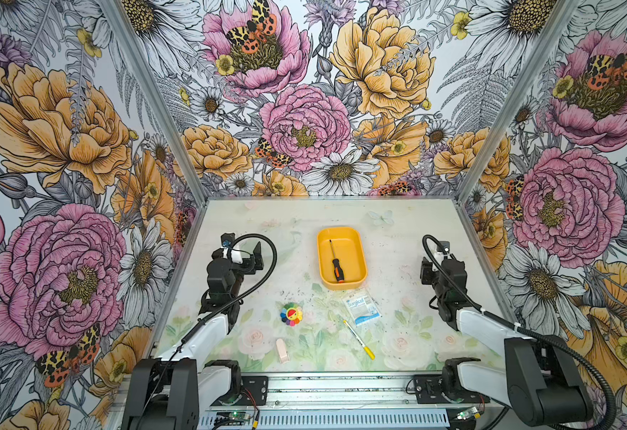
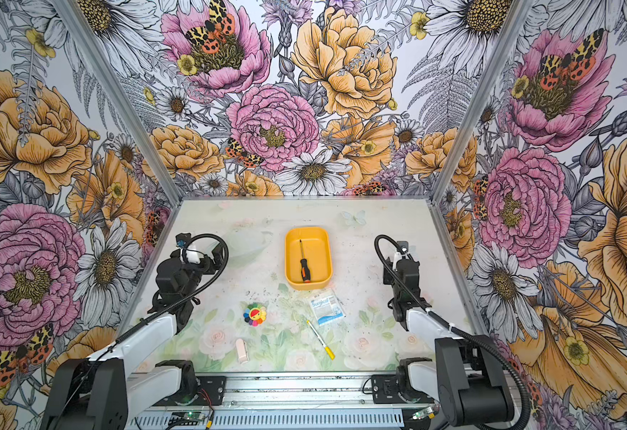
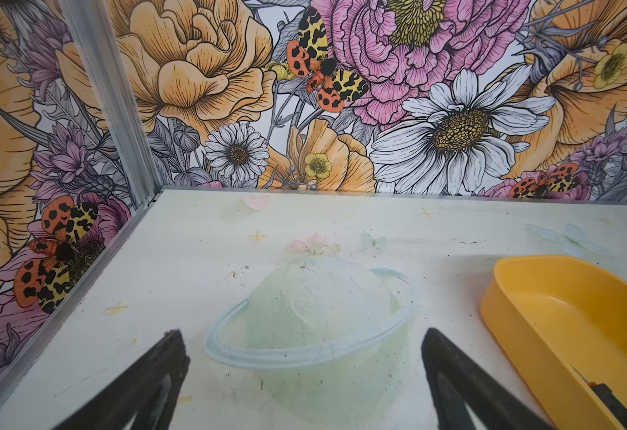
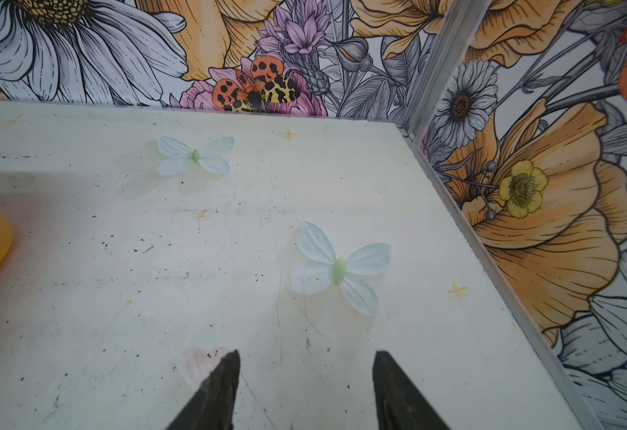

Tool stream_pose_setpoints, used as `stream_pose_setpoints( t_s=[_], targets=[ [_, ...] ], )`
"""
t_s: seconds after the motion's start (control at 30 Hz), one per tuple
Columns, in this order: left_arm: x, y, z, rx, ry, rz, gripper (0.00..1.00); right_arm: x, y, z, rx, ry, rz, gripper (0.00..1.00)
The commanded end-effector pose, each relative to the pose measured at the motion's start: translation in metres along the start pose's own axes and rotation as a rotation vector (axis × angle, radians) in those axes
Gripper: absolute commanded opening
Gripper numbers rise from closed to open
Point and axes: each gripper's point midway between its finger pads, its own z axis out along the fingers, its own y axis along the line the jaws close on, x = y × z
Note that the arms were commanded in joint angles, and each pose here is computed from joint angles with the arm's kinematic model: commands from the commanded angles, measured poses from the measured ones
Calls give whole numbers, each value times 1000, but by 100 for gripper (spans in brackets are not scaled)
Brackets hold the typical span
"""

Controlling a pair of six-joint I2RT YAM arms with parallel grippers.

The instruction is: Put the screwdriver in the bin

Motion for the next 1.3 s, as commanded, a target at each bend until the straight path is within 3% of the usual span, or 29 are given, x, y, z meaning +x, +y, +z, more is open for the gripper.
stream_pose_setpoints(
  t_s=[0.0, 0.33, 0.73, 0.97, 1.1, 1.27],
  targets=[
    [-7, 4, -1, -6, -65, 8, 99, -34, -3, 4, 4, -160, 51, 59],
    [8, 13, 5, -30, -69, 15, 99, -17, -6, 33, 21, -174, 68, 58],
    [31, 24, 23, -64, -60, 3, 99, -15, -10, 35, 48, -151, 79, 62],
    [57, 26, 50, -47, 61, -1, 99, -15, -10, 38, 50, -136, 80, 65],
    [55, 33, 48, -89, 44, -17, 99, -15, -10, 38, 50, -136, 80, 70],
    [55, 32, 48, -92, 44, -16, 99, -16, -10, 38, 50, -137, 80, 85]
  ],
)
